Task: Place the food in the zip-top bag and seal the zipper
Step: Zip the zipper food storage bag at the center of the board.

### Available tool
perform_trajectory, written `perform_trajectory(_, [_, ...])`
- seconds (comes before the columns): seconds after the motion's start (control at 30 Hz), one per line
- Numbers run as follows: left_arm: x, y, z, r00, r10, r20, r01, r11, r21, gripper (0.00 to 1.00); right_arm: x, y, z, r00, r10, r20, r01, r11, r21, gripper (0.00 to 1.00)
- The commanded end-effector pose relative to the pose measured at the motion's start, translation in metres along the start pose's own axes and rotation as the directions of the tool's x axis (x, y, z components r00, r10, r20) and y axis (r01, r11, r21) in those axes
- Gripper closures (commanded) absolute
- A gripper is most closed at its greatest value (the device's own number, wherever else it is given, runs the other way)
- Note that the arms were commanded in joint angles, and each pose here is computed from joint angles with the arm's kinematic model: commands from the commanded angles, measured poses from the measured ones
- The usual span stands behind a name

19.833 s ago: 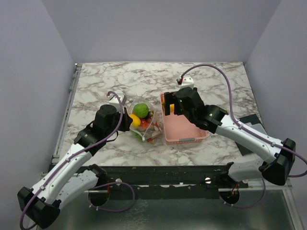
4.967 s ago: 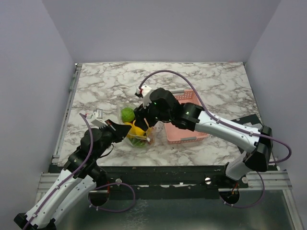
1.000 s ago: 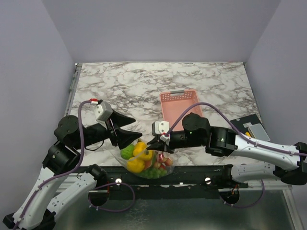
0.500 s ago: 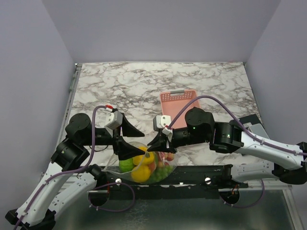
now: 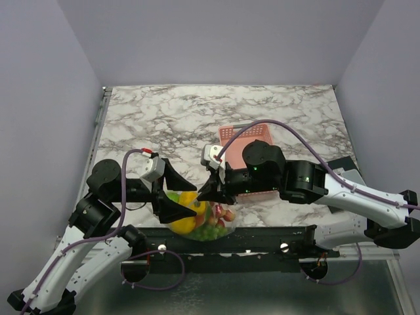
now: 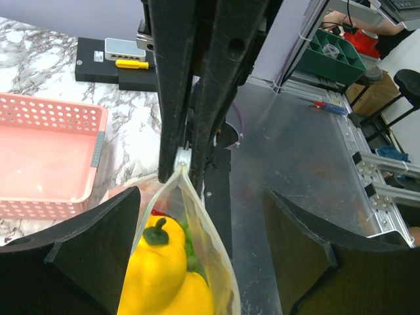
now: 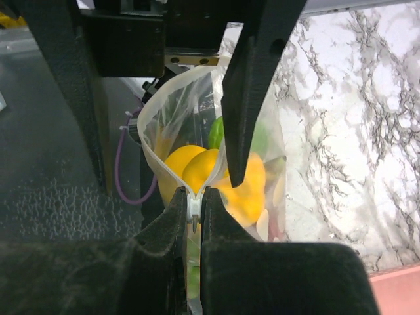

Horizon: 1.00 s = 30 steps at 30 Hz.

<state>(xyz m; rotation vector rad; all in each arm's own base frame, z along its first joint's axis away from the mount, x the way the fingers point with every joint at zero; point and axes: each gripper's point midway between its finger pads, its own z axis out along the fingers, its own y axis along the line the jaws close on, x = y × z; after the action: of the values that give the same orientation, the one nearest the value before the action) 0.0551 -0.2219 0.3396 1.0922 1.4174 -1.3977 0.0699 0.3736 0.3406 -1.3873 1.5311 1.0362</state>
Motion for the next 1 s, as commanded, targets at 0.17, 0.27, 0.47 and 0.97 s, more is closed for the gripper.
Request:
perform_trajectory(0.17, [0.001,-0.004,-0.002,1.000,0.018,0.018,-0.018,1.000,0.004,0.27,-0.036,-0.007,-0.013,0.992,0.089,0.090,-0.096,0.992,0.078,0.99])
perform_trajectory(0.27, [0.002,-0.002,-0.002,1.000,0.019,0.018,-0.019,1.000,-0.004,0.29,-0.041,-0.006,-0.017,0.989,0.101,0.107,-0.109,0.991,0.078,0.99])
perform_trajectory(0.47, [0.004,0.003,-0.001,1.000,0.020,0.016,-0.020,1.000,-0.018,0.32,-0.045,-0.005,-0.016,0.984,0.134,0.115,-0.143,0.987,0.074,0.99])
perform_trajectory(0.97, [-0.001,0.015,-0.003,1.000,0.012,0.013,-0.010,0.994,-0.106,0.23,-0.043,-0.023,-0.008,0.969,0.228,0.092,-0.241,0.953,0.182,0.99])
